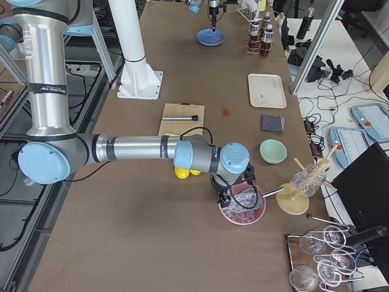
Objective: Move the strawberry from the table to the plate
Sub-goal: 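Grip the light blue plate rim with the left gripper and slide it inward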
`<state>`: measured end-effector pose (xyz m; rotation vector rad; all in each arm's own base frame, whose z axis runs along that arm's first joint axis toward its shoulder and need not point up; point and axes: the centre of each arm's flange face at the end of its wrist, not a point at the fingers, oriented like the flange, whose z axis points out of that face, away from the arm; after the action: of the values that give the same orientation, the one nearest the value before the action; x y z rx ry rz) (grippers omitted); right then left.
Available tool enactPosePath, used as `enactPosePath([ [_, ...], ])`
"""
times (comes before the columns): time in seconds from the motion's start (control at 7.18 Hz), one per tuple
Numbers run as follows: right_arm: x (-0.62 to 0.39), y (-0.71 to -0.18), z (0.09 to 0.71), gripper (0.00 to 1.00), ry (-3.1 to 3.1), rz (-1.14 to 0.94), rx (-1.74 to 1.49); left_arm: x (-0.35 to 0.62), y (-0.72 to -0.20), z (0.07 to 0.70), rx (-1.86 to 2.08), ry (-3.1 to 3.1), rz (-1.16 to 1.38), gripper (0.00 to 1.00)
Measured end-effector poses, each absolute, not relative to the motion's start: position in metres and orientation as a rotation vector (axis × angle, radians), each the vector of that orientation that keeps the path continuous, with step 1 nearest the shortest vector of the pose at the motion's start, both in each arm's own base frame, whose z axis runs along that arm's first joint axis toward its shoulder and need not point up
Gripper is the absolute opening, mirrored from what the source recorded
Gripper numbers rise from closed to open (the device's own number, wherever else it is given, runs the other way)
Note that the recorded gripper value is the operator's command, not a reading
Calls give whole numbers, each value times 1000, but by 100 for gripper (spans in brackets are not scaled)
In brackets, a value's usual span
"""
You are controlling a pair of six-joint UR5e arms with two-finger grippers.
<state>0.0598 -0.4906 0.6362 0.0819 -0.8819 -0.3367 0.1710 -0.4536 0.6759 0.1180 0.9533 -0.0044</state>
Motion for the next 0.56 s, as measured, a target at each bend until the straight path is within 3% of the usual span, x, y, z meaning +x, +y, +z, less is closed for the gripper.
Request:
enactPosePath([
  [0.28,60,-491,635,100,-882,-338,84,177,-452,676,124,946,-2,54],
  [0.56,59,-491,633,100,-882,-340,87,178,-452,675,123,947,-8,14],
])
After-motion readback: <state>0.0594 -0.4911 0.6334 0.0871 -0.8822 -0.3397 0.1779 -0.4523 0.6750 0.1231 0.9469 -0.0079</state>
